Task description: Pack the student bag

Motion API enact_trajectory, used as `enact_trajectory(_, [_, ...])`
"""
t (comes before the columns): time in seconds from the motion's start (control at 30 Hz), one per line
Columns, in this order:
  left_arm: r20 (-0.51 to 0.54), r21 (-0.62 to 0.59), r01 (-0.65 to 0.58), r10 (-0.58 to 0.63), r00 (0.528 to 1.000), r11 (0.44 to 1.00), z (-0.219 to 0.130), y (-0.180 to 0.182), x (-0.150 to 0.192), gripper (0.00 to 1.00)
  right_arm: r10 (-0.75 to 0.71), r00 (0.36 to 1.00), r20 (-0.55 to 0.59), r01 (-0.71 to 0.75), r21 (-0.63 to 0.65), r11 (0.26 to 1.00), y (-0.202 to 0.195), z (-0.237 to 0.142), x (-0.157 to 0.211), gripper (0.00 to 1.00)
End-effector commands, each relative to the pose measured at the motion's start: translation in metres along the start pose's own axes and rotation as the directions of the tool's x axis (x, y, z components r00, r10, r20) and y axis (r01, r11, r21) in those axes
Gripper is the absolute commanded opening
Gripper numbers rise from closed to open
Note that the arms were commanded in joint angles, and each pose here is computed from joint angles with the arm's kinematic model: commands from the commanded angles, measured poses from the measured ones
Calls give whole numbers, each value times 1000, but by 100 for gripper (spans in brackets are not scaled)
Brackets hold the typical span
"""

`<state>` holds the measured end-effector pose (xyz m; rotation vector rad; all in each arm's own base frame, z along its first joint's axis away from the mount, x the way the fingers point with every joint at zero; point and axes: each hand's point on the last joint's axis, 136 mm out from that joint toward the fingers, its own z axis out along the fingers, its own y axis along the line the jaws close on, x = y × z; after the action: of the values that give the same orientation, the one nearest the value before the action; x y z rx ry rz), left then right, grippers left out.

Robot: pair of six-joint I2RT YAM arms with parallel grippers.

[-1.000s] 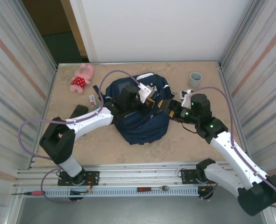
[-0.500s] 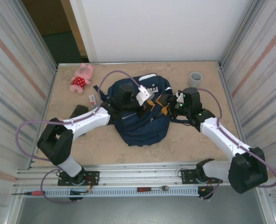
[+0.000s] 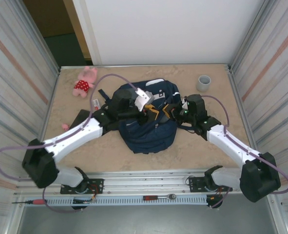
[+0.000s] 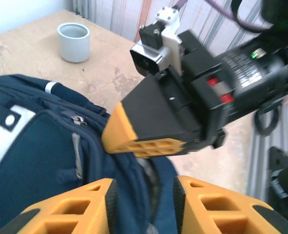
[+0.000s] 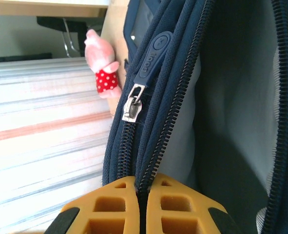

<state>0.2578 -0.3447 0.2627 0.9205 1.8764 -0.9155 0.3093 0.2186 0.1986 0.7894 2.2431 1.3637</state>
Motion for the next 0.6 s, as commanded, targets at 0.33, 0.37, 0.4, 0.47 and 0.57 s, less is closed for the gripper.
enact_trajectory(0.33, [-204, -332, 521, -599, 774, 786, -45, -2, 114, 39, -68, 991, 115, 77, -75, 994, 39, -15, 11, 0])
enact_trajectory(0.37, [-207, -328, 521, -598, 774, 788, -42, -4, 114, 40, -76, 991, 112, 85, -77, 993, 40, -14, 13, 0])
enact_trajectory(0.4, [-210, -321, 518, -593, 777, 793, -39, -6, 114, 39, -79, 991, 107, 87, -75, 993, 40, -14, 15, 0])
enact_trajectory(0.47, [-215, -319, 516, -591, 777, 795, -32, -9, 114, 39, -84, 991, 104, 93, -78, 993, 41, -13, 18, 0])
enact_trajectory(0.57, [-206, -329, 506, -583, 786, 798, -22, -12, 113, 39, -90, 991, 103, 98, -76, 992, 41, -12, 22, 0])
